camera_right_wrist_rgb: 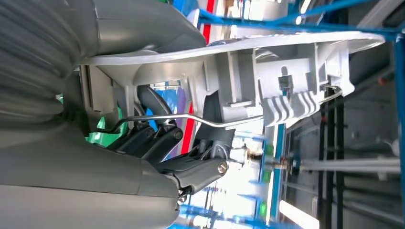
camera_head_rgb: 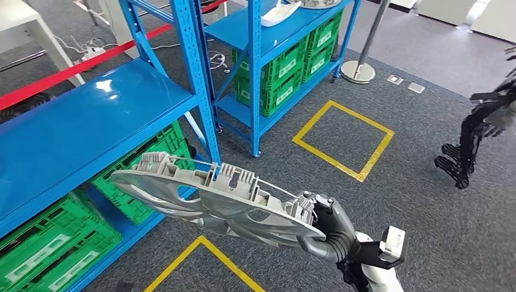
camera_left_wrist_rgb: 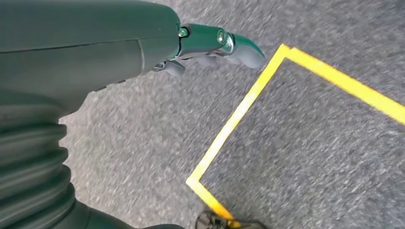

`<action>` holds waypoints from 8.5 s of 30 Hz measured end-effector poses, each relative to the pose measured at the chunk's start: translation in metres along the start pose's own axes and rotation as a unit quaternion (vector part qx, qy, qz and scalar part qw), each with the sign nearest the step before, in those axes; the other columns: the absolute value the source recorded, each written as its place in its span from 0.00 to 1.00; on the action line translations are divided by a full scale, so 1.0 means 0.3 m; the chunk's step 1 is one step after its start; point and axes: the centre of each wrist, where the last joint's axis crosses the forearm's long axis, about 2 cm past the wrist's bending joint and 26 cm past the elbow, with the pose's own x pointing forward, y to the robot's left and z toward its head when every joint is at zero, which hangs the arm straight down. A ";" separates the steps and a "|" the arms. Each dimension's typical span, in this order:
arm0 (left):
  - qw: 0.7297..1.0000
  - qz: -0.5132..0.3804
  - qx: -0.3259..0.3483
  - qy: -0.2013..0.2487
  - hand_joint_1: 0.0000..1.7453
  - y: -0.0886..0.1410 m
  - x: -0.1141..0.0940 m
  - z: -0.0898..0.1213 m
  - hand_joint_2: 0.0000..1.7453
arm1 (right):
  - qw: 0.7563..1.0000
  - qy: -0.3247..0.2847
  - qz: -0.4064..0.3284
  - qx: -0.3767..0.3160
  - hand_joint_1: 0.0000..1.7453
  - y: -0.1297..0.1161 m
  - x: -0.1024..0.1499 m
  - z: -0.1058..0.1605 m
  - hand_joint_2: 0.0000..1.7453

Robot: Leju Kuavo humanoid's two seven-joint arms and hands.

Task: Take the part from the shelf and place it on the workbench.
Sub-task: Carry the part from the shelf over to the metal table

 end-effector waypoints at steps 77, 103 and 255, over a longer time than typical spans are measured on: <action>0.990 0.029 -0.141 -0.003 0.00 -0.275 -0.025 0.121 1.00 | 0.997 0.039 0.051 -0.043 1.00 0.071 0.004 0.089 1.00; 0.991 0.027 -0.131 -0.014 0.00 -0.255 -0.007 0.106 1.00 | 0.998 0.040 0.036 -0.038 1.00 0.085 0.006 0.104 1.00; 0.994 0.024 -0.108 -0.013 0.00 -0.225 -0.009 0.091 1.00 | 0.990 0.026 0.092 -0.100 1.00 0.064 0.015 0.080 1.00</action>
